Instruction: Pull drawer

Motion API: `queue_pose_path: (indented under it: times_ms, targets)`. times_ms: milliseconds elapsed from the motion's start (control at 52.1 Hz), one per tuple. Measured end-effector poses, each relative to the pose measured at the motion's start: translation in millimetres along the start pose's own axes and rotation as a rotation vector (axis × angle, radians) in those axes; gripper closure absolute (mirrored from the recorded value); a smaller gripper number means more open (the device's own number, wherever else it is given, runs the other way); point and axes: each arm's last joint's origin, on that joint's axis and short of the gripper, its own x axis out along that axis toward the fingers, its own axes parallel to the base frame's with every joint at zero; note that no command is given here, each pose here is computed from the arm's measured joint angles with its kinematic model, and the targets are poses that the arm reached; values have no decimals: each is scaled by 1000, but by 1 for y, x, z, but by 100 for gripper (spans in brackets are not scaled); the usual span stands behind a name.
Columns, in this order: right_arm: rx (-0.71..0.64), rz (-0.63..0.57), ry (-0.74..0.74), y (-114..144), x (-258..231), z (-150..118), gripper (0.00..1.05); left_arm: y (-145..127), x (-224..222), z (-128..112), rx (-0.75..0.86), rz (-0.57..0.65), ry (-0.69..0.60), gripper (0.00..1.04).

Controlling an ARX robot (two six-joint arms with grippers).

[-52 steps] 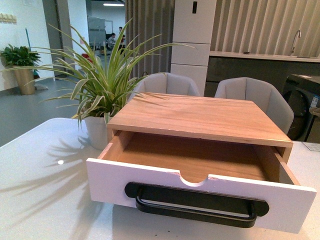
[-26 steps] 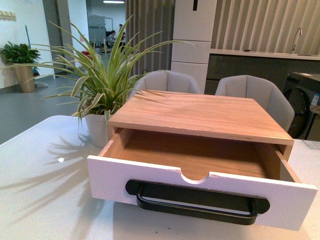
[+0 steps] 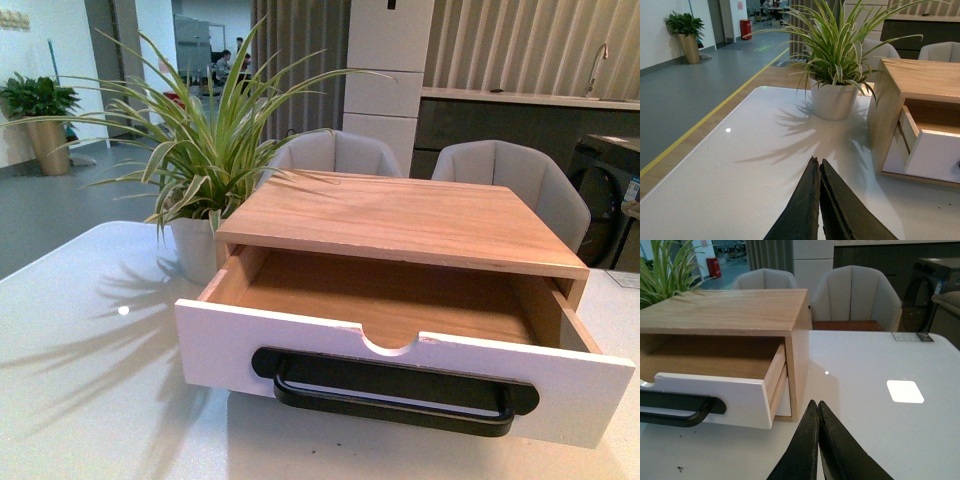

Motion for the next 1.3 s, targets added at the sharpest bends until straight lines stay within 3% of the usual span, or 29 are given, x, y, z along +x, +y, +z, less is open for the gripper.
queue_pose_path:
  times_ms: [537,1113,1305]
  targets:
    - [-1,0,5,0,-15,-3,102,0,-14,-3,0,0,5,101]
    - [-1,0,4,0,-15,-3,8,0,-14,-3,2,0,5,6]
    - [0,0,4,0,-15,-3,9,0,-14,-3,3,0,5,7]
